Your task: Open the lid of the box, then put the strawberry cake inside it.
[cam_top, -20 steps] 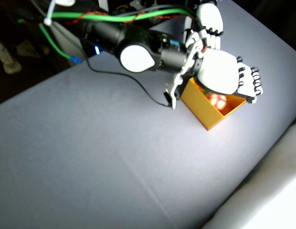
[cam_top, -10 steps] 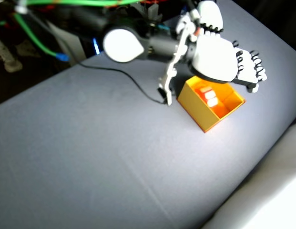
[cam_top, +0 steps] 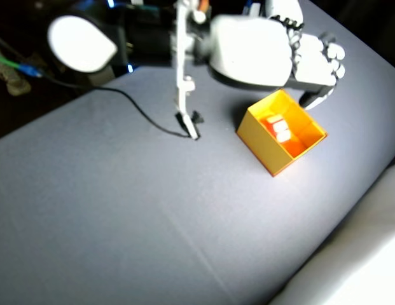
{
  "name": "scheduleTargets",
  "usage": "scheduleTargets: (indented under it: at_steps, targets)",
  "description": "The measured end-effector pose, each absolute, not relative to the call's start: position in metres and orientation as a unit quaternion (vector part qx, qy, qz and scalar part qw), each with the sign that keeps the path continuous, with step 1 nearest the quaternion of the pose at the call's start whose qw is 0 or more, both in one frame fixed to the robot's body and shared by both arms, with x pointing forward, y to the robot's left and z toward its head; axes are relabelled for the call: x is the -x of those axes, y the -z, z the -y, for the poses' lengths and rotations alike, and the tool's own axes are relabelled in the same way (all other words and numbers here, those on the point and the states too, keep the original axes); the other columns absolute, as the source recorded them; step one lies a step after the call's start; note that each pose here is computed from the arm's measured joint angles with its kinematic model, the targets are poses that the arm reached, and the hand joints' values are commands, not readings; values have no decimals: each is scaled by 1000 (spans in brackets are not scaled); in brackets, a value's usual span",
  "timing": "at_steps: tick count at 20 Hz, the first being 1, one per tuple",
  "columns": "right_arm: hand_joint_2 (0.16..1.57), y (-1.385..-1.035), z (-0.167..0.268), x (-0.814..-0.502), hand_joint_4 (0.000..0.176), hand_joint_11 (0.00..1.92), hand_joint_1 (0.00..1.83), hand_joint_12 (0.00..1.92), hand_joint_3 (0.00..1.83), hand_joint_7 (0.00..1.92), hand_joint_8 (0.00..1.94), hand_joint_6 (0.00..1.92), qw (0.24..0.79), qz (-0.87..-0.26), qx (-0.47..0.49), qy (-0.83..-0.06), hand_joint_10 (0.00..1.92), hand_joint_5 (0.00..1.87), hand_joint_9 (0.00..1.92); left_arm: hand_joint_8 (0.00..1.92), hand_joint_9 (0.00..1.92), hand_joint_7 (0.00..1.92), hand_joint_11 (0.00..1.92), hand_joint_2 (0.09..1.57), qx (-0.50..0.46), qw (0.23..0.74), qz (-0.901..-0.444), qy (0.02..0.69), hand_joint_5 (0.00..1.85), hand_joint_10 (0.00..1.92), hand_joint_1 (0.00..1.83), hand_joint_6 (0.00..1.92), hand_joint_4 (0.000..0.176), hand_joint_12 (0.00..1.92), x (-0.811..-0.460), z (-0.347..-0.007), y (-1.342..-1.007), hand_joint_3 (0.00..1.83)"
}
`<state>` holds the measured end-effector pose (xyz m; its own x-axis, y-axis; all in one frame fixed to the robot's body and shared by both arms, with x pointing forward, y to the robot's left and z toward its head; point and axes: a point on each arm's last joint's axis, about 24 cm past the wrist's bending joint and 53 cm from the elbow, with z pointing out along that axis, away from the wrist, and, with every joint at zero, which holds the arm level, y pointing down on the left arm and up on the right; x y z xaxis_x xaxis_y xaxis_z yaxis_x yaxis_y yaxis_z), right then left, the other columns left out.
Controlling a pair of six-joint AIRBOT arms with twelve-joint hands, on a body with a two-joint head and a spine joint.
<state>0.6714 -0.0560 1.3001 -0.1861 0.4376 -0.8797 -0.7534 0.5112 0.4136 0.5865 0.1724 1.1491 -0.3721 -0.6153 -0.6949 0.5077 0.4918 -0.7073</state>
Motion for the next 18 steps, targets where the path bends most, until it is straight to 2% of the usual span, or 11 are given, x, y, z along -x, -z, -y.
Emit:
scheduleTargets:
  at_steps: [1, 2, 4, 5, 7, 8, 9, 10, 13, 17, 18]
  targets:
    - [1322, -1292, 66, -671, 32, 0, 336, 242, 14, 0, 0, 0, 622, -613, 125, -471, 10, 0, 0, 0, 0, 0, 0, 1431, 45, 564, -655, 501, 0, 0, 436, 0, 81, 1, -587, -176, -1151, 1]
    - [1285, -1279, 77, -667, 45, 0, 263, 48, 2, 0, 0, 0, 616, -625, 118, -465, 1, 0, 0, 0, 0, 0, 0, 1420, 42, 571, -650, 500, 0, 0, 384, 0, 88, 0, -586, -179, -1155, 0]
    - [1209, -1258, 92, -660, 84, 0, 153, 1, 0, 0, 0, 0, 605, -643, 108, -457, 0, 0, 0, 0, 0, 0, 0, 1416, 46, 581, -642, 498, 0, 0, 296, 0, 81, 0, -583, -185, -1160, 0]
    - [1228, -1254, 101, -653, 84, 0, 155, 0, 0, 0, 0, 0, 605, -645, 101, -456, 0, 0, 0, 0, 0, 0, 0, 1410, 45, 594, -635, 492, 0, 0, 243, 0, 87, 0, -583, -192, -1168, 0]
    - [1331, -1253, 113, -646, 15, 0, 204, 0, 19, 0, 0, 0, 610, -640, 92, -458, 0, 0, 0, 0, 0, 0, 0, 1429, 53, 615, -618, 488, 0, 0, 273, 0, 53, 0, -585, -204, -1180, 6]
    - [1354, -1250, 123, -641, 5, 0, 253, 0, 19, 0, 0, 0, 613, -640, 84, -455, 0, 0, 0, 0, 0, 0, 0, 1431, 57, 625, -607, 488, 0, 0, 291, 0, 46, 0, -586, -209, -1186, 5]
    - [1337, -1247, 129, -638, 27, 0, 233, 0, 7, 0, 0, 0, 613, -641, 78, -455, 0, 0, 0, 0, 0, 0, 0, 1429, 57, 629, -604, 487, 0, 0, 277, 0, 44, 0, -586, -210, -1188, 3]
    - [1355, -1242, 138, -634, 7, 0, 276, 0, 10, 0, 0, 0, 612, -647, 70, -449, 0, 0, 0, 0, 0, 0, 0, 1415, 55, 631, -601, 487, 0, 0, 260, 0, 57, 0, -586, -210, -1190, 0]
    - [1427, -1234, 169, -620, 0, 0, 375, 0, 20, 0, 0, 0, 619, -650, 41, -438, 0, 0, 0, 0, 0, 0, 0, 1404, 54, 638, -591, 491, 0, 0, 224, 0, 64, 0, -584, -211, -1196, 0]
    - [1347, -1239, 196, -609, 39, 0, 209, 0, 0, 0, 0, 0, 647, -625, 1, -437, 0, 0, 0, 0, 0, 0, 0, 1408, 61, 657, -572, 487, 0, 0, 240, 0, 33, 0, -586, -221, -1208, 0]
    - [1324, -1236, 198, -604, 60, 0, 212, 0, 0, 0, 0, 0, 647, -623, -5, -440, 0, 0, 0, 0, 0, 0, 0, 1410, 63, 662, -567, 487, 0, 0, 226, 0, 41, 0, -585, -223, -1210, 1]
